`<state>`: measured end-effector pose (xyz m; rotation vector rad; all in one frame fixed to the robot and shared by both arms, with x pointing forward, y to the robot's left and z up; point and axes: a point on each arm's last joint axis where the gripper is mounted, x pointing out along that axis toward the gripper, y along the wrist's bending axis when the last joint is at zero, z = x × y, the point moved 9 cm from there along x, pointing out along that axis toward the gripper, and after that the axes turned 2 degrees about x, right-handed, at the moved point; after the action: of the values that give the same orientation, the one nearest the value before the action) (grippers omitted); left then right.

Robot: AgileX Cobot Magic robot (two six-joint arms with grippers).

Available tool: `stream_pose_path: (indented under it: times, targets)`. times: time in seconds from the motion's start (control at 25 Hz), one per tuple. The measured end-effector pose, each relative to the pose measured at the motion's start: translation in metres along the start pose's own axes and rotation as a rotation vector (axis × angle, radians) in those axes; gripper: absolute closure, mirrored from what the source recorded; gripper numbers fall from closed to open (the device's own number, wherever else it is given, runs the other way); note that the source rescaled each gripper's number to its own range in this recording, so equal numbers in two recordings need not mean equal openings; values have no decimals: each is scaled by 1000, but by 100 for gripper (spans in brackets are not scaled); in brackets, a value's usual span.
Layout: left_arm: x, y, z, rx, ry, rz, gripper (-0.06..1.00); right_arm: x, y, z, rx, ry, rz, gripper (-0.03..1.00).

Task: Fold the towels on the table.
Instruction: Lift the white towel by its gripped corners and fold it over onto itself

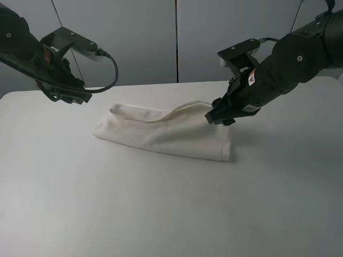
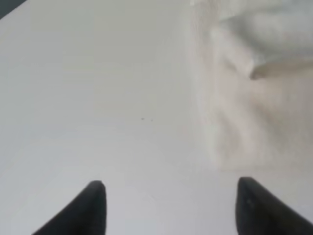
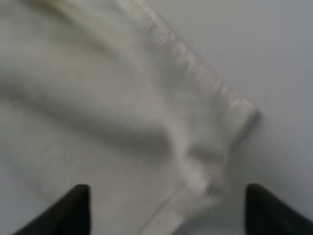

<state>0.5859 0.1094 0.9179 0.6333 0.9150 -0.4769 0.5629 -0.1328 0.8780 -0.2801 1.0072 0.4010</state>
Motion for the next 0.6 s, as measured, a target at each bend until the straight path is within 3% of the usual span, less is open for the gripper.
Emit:
stream_pose_path:
  times: [0.04,0.12,0.44,0.6]
  targets:
    - [0,0,0,-7,-2,0,18,0,0,1,12,-6,-1,6]
    - [0,0,1,-12,-6,1,15,0,-1,2,25,-12,-4,-1]
    - [0,0,2,-14,-11,1,14,0,-1,2,88,-12,-4,-3]
    - [0,0,3,-65,-17,0,14,0,-2,-2,158,10,-9,-3]
